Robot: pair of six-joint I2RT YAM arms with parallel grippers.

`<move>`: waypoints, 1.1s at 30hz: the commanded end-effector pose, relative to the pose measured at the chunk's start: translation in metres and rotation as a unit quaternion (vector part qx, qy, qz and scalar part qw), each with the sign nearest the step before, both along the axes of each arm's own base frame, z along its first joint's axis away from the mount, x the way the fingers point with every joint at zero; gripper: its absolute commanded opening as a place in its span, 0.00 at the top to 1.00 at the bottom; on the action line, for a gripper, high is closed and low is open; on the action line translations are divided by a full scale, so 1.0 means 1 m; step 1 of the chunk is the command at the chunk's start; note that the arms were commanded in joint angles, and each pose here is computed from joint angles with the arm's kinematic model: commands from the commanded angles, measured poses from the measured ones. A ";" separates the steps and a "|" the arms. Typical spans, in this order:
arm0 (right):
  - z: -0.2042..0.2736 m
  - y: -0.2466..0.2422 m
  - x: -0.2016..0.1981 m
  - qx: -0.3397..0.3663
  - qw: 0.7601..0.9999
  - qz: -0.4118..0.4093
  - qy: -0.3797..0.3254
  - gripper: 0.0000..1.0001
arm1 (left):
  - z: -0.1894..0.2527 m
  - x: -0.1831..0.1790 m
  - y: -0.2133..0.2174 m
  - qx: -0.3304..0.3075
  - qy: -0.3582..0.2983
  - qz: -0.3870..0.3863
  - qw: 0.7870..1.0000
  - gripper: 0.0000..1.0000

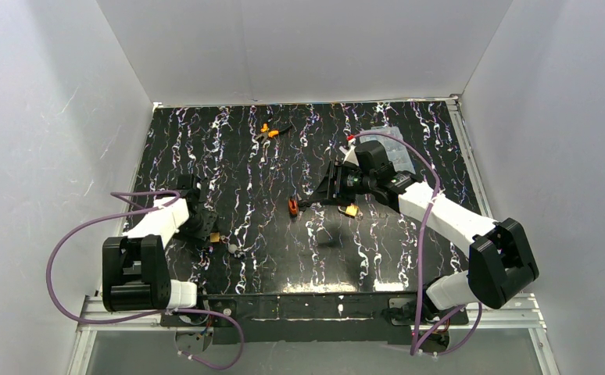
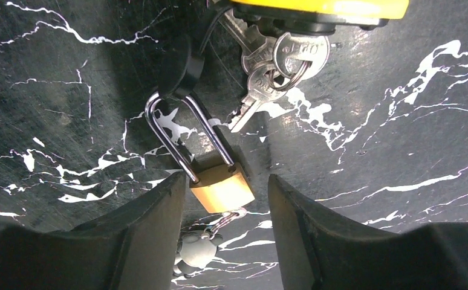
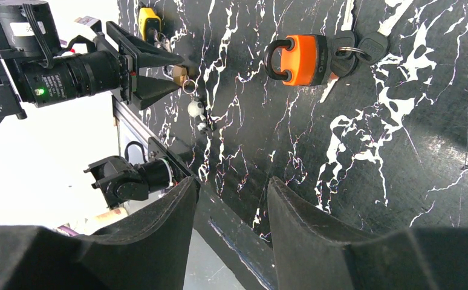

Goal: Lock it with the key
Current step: Pick up the lock from the center of the board.

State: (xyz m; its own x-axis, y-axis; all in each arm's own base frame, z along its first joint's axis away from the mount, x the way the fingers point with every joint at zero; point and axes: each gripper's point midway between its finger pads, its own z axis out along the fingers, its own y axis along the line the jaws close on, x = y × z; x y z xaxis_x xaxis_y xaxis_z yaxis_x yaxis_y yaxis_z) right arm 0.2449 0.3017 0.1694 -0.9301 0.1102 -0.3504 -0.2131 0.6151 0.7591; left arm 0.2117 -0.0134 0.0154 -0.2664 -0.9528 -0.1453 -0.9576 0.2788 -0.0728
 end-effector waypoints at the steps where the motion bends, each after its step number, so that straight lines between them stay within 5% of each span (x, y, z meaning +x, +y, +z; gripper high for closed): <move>1: 0.020 0.008 0.004 0.020 1.000 0.009 -0.022 0.46 | -0.006 -0.012 0.001 0.010 0.025 0.011 1.000 0.52; 12: 0.036 0.014 -0.004 0.019 0.999 0.017 -0.042 0.47 | -0.002 -0.014 -0.018 -0.028 0.016 -0.020 0.999 0.99; 33: 0.106 0.066 -0.027 0.058 0.968 0.056 -0.239 0.39 | 0.178 0.003 -0.095 -0.161 -0.254 -0.121 0.946 1.00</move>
